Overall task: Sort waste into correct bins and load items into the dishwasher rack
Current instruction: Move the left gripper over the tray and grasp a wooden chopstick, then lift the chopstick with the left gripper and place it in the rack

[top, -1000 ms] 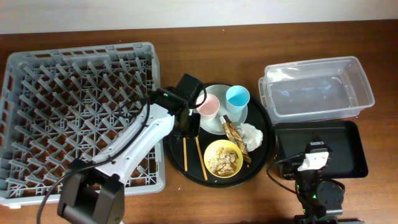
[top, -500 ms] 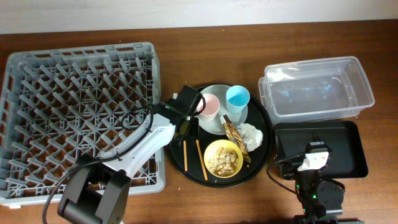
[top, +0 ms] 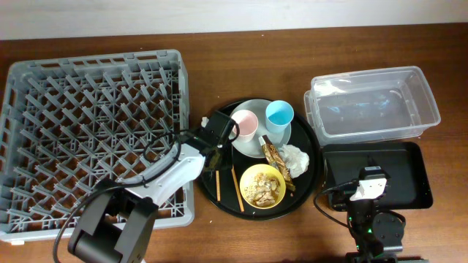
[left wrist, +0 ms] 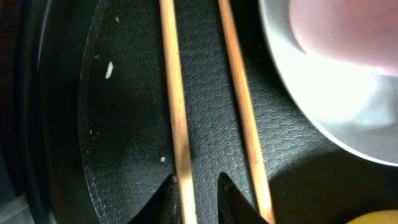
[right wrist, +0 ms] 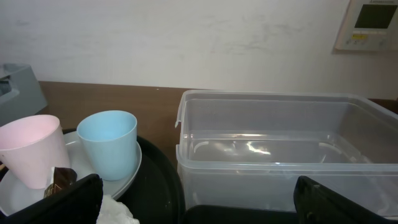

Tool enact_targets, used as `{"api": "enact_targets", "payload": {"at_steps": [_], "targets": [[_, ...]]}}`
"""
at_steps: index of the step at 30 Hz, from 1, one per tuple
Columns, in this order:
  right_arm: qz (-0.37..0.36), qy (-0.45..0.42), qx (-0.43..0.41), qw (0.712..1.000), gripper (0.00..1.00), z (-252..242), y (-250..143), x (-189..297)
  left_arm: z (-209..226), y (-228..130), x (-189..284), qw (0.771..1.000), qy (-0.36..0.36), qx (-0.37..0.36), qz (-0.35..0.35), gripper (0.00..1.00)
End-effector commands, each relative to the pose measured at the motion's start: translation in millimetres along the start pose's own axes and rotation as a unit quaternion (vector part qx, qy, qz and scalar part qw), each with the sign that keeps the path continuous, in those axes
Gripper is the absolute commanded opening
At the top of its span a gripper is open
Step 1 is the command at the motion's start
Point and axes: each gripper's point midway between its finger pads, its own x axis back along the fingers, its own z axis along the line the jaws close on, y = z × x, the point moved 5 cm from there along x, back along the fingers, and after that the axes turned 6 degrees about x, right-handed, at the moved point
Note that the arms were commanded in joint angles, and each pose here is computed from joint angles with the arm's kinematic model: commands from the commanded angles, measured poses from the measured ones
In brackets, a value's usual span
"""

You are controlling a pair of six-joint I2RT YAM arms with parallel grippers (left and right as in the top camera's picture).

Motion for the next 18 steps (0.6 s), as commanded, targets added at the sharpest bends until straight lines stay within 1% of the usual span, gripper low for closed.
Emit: {"api": "enact_targets", "payload": {"at_steps": [1,4,10,14,16,18], "targets": [[0.002,-0.004,-0.005,1.0,0.99,-1,-2,0,3,-6,-8,1.0,0.012,0.003,0.001,0.23],[0.002,-0.004,-0.005,1.0,0.99,-1,-2,0,1,-7,-8,1.0,0.012,-0.001,0.001,0.23],[0.002,-0.004,-0.005,1.0,0.99,-1,-2,0,-2,-16,-26,0.999,0.04,-0.02,0.005,0.23],[0.002,-0.004,-0.005,1.0,0.99,-1,-2,0,1,-20,-33,0.999,0.048,-0.015,0.015,0.22],[0.002,-0.004,-0.005,1.0,0.99,-1,-2,0,1,-20,-32,0.999,0.047,-0.015,0.014,0.14],[0.002,-0.004,-0.005,1.0,0.99,-1,-2,0,0,-20,-32,0.999,0.046,-0.015,0.014,0.01]]}}
